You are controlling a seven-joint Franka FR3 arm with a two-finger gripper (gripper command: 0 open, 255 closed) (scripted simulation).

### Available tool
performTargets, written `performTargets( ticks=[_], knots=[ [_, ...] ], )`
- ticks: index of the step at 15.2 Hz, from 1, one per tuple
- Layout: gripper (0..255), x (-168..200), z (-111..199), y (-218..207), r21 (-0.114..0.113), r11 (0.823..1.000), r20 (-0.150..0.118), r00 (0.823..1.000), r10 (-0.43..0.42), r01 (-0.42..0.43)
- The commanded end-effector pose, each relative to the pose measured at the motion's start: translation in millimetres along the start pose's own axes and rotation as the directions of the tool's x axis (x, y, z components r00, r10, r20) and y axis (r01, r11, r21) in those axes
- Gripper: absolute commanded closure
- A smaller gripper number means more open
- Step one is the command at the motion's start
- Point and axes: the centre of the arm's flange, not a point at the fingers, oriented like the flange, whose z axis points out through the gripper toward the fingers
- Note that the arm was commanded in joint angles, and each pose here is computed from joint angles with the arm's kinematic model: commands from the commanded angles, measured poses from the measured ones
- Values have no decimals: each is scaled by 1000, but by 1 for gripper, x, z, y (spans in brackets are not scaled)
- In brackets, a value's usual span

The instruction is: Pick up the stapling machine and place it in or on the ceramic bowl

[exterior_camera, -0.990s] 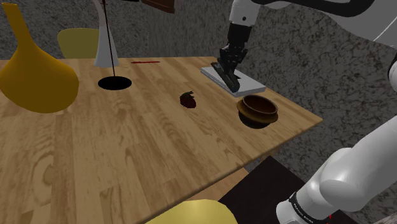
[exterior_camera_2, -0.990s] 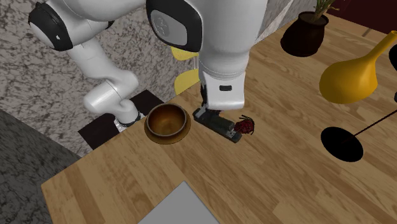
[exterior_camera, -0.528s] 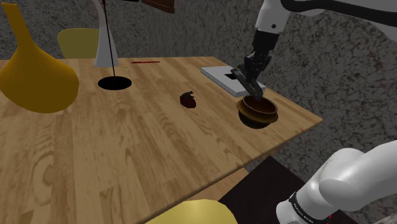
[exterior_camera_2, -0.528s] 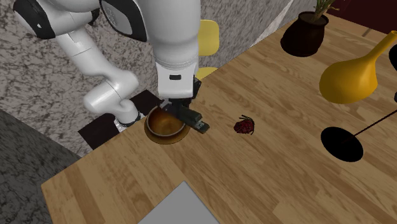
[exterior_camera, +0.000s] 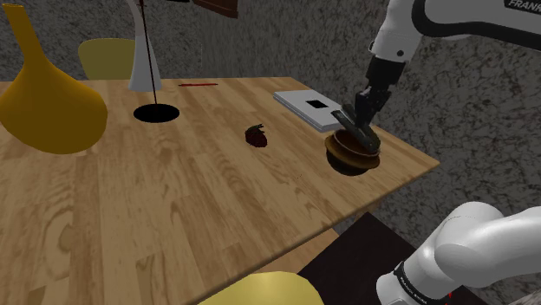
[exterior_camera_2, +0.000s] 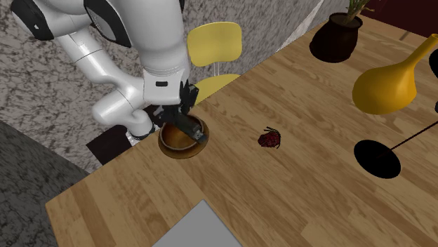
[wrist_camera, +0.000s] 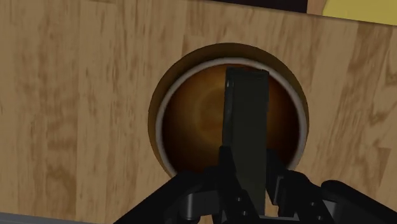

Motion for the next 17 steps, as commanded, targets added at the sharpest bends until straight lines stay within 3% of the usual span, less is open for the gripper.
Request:
performTargets(
  ticks=[1, 8, 15, 16, 17],
  knots=[
    [255, 0, 10, 2, 0, 1000, 0, 1000, 0, 0],
    [255, 1, 45, 2, 0, 1000, 0, 1000, 0, 0],
    [255, 1, 45, 2, 0, 1000, 0, 1000, 0, 0],
    [0, 1, 44, 3, 0, 1000, 0, 1000, 0, 0],
    [0, -1, 43, 2, 0, 1000, 0, 1000, 0, 0]
  ],
)
